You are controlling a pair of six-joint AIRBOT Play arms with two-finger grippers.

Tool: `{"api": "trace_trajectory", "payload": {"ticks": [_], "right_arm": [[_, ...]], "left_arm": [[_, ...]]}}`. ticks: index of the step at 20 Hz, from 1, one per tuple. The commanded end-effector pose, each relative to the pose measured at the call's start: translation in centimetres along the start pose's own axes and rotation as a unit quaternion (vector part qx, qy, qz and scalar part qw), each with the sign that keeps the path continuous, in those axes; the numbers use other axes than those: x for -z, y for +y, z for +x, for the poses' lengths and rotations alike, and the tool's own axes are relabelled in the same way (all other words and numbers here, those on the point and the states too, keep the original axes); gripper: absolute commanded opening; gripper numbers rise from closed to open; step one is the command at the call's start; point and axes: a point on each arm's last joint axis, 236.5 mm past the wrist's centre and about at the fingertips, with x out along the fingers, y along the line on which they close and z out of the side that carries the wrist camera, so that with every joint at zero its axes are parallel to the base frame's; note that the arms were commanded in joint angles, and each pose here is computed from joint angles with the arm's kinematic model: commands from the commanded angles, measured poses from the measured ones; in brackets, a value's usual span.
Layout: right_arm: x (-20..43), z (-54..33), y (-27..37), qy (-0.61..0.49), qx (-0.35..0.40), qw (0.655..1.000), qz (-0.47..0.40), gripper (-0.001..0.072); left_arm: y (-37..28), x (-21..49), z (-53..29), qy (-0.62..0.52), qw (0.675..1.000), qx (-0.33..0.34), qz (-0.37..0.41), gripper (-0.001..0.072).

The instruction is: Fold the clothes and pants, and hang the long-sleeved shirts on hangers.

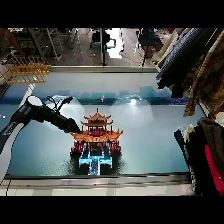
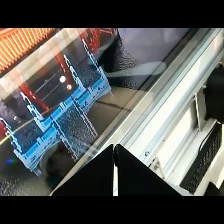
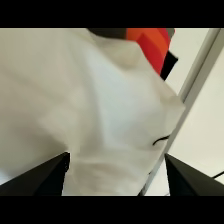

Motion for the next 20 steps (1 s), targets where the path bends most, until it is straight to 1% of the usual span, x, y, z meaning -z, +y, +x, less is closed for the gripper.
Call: {"api": "trace_trajectory", "payload": {"ticks": [1, 2, 3, 4, 5, 6, 8, 10, 12, 14, 15, 16, 19, 20], "right_arm": [[-4.4, -6.0, 6.0, -0.13, -0.085, 0.986, -0.068, 0.0693], [-5.5, -9.0, 10.8, -0.18, -0.166, 0.964, -0.101, 0.0692], [-5.9, -12.6, 16.4, -0.225, -0.261, 0.929, -0.139, 0.0692], [-5.3, -16.4, 22.2, -0.257, -0.357, 0.881, -0.174, 0.0692], [-3.7, -18.9, 27.0, -0.263, -0.421, 0.842, -0.211, 0.0692], [-1.5, -19.6, 30.7, -0.251, -0.446, 0.822, -0.25, 0.0692], [4.8, -17.3, 37.0, -0.204, -0.428, 0.797, -0.375, 0.0692], [11.5, -13.0, 41.3, -0.153, -0.371, 0.778, -0.483, 0.0692], [17.2, -8.4, 44.0, -0.128, -0.302, 0.75, -0.574, 0.0691], [21.7, -4.9, 46.5, -0.121, -0.263, 0.715, -0.636, 0.0688], [23.5, -3.6, 47.9, -0.126, -0.253, 0.698, -0.657, 0.0647], [24.7, -2.9, 49.2, -0.136, -0.251, 0.685, -0.671, 0.0513], [26.6, -2.7, 53.6, -0.189, -0.283, 0.656, -0.673, 0.0058], [26.8, -3.5, 55.0, -0.214, -0.301, 0.649, -0.666, 0.0015]], "left_arm": [[0.2, 0.3, -0.3, 0.003, 1.0, 0.003, -0.005, 0.0007], [0.5, 0.1, -0.9, -0.003, 1.0, -0.002, -0.006, 0.0006], [1.0, 0.0, -1.8, -0.009, 1.0, -0.018, -0.007, 0.0006], [2.0, 0.2, -3.3, -0.015, 0.998, -0.056, -0.026, 0.0006], [3.4, 0.7, -5.2, -0.021, 0.993, -0.11, -0.043, 0.0006], [4.9, 1.4, -7.7, -0.03, 0.982, -0.176, -0.061, 0.0006], [7.5, 3.4, -14.4, -0.071, 0.941, -0.319, -0.092, 0.0007], [8.3, 5.9, -20.5, -0.112, 0.895, -0.414, -0.119, 0.0007], [7.8, 7.3, -24.3, -0.152, 0.869, -0.454, -0.126, 0.0007], [7.0, 7.8, -26.8, -0.194, 0.851, -0.471, -0.126, 0.0007], [6.7, 7.8, -27.6, -0.21, 0.844, -0.477, -0.123, 0.0007], [6.3, 8.0, -28.2, -0.22, 0.84, -0.481, -0.122, 0.0007], [5.9, 8.1, -28.4, -0.225, 0.837, -0.483, -0.12, 0.0007], [5.9, 8.1, -28.4, -0.225, 0.838, -0.483, -0.12, 0.0007]]}}
